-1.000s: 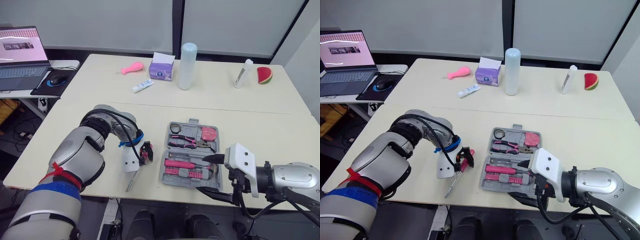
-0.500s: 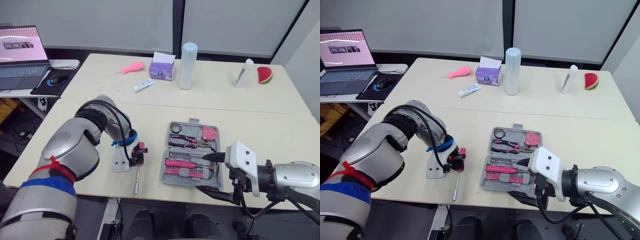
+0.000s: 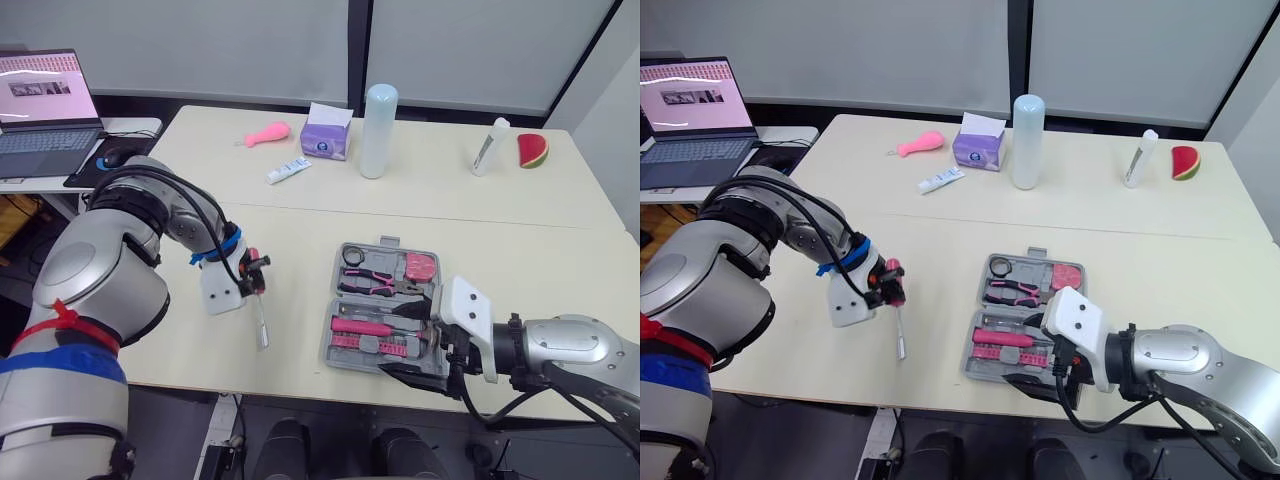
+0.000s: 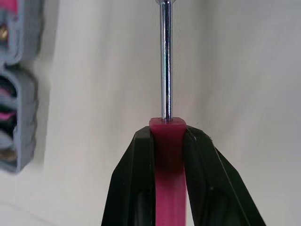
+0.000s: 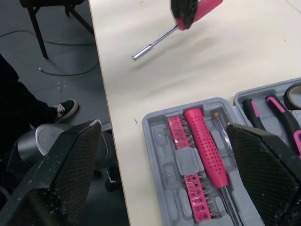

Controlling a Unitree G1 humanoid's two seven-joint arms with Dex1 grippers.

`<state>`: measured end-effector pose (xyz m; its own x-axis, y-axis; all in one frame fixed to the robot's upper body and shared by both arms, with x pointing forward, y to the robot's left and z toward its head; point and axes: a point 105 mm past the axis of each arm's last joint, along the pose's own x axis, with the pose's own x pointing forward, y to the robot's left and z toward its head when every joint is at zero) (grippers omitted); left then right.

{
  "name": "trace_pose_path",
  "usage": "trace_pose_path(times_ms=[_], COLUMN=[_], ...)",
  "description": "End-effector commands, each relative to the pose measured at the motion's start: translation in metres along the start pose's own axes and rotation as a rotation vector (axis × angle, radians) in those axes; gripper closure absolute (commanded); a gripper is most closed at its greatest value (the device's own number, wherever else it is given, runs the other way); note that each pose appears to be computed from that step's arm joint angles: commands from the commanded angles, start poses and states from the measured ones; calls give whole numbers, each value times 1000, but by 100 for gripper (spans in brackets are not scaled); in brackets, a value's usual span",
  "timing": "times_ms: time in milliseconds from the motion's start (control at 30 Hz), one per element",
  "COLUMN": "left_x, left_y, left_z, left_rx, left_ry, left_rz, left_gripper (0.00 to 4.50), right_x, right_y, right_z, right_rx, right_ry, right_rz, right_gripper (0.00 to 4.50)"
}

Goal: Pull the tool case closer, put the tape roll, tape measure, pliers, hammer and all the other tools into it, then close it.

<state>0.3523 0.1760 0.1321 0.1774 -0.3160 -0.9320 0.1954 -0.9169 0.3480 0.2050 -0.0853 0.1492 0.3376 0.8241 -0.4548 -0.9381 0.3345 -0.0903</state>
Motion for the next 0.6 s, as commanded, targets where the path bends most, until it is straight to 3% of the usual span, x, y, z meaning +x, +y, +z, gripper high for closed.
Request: trace_pose_path(times_ms=[33,233,600], left_x=[-9,-9,-6], left_y=[6,-11,-32], left_z=[-5,13,31], left_rx=[-79,-117,-149], left_ry=[22,-79,-124], left_rz=[96,143,246], left_gripper=[404,404,404], right_x=[4,8,17], right_y=[-2,-2,-5], right_z=[6,7,-2], right_rx=[-23,2,16], right_ry=[-19,-25,-11], right_rz=[-9,8,-20], right_gripper=[0,0,0])
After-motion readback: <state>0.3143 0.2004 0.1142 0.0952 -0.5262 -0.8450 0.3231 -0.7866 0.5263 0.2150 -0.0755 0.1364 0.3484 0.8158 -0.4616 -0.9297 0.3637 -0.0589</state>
